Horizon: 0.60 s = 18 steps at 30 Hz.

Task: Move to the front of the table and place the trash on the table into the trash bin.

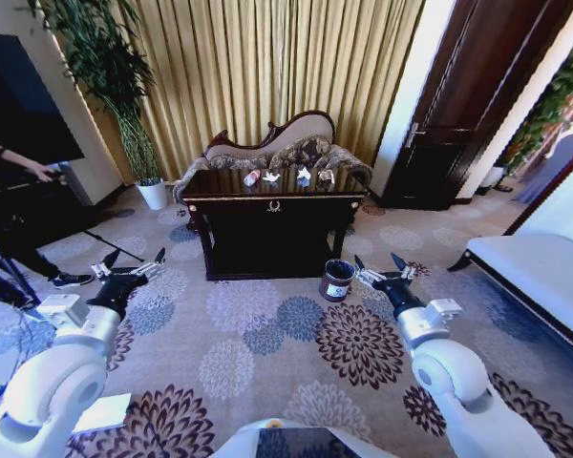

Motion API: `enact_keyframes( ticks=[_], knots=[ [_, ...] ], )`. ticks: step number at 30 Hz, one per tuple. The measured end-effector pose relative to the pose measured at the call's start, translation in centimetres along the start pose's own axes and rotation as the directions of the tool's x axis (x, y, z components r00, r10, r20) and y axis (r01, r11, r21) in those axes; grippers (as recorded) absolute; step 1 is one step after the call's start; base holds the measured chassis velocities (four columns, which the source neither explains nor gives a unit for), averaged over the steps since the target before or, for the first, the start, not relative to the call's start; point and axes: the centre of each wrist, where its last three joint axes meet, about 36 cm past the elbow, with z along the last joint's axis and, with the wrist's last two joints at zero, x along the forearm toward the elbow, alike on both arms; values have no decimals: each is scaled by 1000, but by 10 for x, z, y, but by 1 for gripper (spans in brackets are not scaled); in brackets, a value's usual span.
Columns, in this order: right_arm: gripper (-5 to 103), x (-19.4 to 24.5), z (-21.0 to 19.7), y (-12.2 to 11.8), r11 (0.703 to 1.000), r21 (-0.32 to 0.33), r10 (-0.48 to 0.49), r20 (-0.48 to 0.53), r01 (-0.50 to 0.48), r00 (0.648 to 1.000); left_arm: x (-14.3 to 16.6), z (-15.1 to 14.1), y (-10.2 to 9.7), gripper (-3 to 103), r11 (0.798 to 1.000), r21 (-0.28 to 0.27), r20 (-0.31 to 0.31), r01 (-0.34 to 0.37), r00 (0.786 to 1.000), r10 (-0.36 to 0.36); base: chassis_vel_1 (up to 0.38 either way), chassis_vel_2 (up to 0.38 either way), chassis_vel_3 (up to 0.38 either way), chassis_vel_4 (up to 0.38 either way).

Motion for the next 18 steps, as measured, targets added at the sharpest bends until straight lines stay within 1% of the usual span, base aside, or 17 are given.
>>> enact_keyframes(
  ticks=[18],
  knots=[
    [100,0,0,0,1000,0,0,0,0,1000,0,0,0,100,1000,0,0,0,1000,0,0,0,0,0]
  ],
)
